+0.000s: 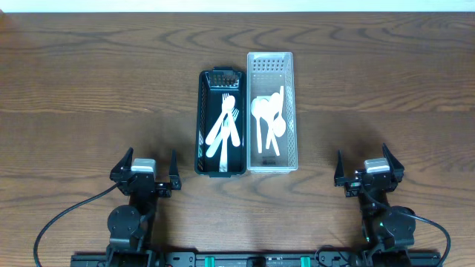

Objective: Pack container

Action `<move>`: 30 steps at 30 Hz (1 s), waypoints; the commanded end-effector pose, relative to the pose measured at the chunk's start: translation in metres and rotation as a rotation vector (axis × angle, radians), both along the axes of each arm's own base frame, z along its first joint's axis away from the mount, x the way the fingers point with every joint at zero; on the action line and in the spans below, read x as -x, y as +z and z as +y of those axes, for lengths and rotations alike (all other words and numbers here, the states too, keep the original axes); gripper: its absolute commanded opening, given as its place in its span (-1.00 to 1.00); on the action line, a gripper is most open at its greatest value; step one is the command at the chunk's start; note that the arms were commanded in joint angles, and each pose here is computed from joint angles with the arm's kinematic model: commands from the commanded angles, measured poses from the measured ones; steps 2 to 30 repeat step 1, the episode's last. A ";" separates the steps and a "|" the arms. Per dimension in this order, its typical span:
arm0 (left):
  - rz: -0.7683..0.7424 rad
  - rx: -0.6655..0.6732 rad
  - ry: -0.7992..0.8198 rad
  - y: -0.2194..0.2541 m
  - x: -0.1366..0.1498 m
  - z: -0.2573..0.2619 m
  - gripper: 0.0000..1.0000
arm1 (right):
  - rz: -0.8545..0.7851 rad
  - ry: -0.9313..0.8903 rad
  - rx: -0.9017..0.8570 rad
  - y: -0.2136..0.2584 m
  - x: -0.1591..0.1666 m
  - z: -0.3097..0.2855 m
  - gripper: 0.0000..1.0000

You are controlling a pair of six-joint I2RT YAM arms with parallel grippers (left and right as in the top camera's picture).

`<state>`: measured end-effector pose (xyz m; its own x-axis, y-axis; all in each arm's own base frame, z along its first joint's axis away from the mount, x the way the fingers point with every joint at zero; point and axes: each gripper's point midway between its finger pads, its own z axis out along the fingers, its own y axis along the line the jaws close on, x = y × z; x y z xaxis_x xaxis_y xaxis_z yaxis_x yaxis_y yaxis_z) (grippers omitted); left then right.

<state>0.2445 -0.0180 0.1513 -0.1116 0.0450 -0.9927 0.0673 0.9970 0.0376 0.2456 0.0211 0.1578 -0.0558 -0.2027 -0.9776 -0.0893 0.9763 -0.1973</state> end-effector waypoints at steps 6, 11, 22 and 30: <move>0.061 0.006 0.012 -0.019 0.001 0.002 0.97 | -0.001 0.006 0.013 -0.001 0.000 0.001 0.98; 0.061 0.006 0.012 -0.019 0.001 0.002 0.97 | -0.001 0.006 0.013 -0.001 0.000 0.001 0.98; 0.061 0.006 0.012 -0.019 0.001 0.002 0.97 | -0.001 0.006 0.013 -0.001 0.000 0.001 0.98; 0.061 0.006 0.012 -0.019 0.001 0.002 0.97 | -0.001 0.006 0.013 -0.001 0.000 0.001 0.98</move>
